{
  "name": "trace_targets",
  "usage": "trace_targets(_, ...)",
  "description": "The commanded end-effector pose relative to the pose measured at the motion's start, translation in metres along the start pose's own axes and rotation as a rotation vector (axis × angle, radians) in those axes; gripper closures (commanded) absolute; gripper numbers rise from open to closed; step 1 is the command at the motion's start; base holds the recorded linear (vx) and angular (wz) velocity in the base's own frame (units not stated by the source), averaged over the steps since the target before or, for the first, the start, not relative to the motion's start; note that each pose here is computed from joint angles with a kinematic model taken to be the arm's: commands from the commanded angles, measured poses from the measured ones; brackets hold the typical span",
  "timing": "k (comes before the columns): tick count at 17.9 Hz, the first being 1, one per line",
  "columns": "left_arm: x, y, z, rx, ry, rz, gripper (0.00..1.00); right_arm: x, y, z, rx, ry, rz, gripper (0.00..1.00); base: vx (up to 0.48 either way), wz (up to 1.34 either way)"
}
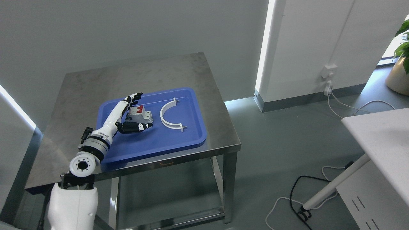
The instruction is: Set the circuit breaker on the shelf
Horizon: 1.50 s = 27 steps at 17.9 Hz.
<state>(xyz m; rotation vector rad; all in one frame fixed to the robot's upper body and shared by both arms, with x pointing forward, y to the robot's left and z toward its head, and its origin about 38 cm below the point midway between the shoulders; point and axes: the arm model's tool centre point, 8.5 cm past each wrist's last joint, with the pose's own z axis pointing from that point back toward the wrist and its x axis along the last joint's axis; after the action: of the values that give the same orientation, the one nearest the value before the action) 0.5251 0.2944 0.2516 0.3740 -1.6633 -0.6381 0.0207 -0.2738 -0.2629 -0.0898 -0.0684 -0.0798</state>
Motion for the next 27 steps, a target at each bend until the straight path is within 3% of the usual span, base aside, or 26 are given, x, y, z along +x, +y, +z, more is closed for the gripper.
trace_targets(1, -0.022, 0.013, 0.006, 0.016, 0.029, -0.009, 0.43, 0.001, -0.011, 0.0, -0.018, -0.003, 0.002, 0.0, 0.0, 0.0)
trace_targets(4, -0.017, 0.018, 0.007, 0.025, -0.018, -0.03, 0.7, 0.001, -0.011, 0.0, -0.018, -0.003, 0.002, 0.0, 0.0, 0.0)
trace_targets(9, -0.014, 0.017, 0.008, 0.047, -0.086, -0.013, 0.93, 0.001, -0.011, 0.0, -0.018, -0.003, 0.002, 0.0, 0.0, 0.0)
trace_targets(11, 0.004, 0.018, 0.004, 0.136, -0.195, 0.135, 0.96, 0.001, -0.011, 0.0, -0.018, -0.003, 0.002, 0.0, 0.0, 0.0)
trace_targets(13, 0.02, 0.06, 0.012, 0.269, -0.312, 0.26, 0.96, 0.001, -0.011, 0.0, -0.018, -0.003, 0.002, 0.0, 0.0, 0.0)
trace_targets(16, 0.036, 0.09, 0.031, 0.455, -0.443, 0.415, 0.95, 0.001, -0.011, 0.0, -0.018, -0.003, 0.002, 0.0, 0.0, 0.0)
trace_targets(20, 0.036, 0.088, 0.062, 0.524, -0.561, 0.366, 0.96, 0.0, -0.011, 0.0, -0.018, -0.001, 0.002, 0.0, 0.0, 0.0)
trace_targets(23, 0.017, 0.068, 0.083, 0.515, -0.546, 0.325, 0.96, 0.001, -0.011, 0.0, -0.018, -0.003, 0.002, 0.0, 0.0, 0.0)
trace_targets(27, 0.011, 0.069, 0.092, 0.552, -0.531, 0.331, 0.96, 0.001, -0.011, 0.0, -0.018, -0.003, 0.002, 0.0, -0.018, 0.0)
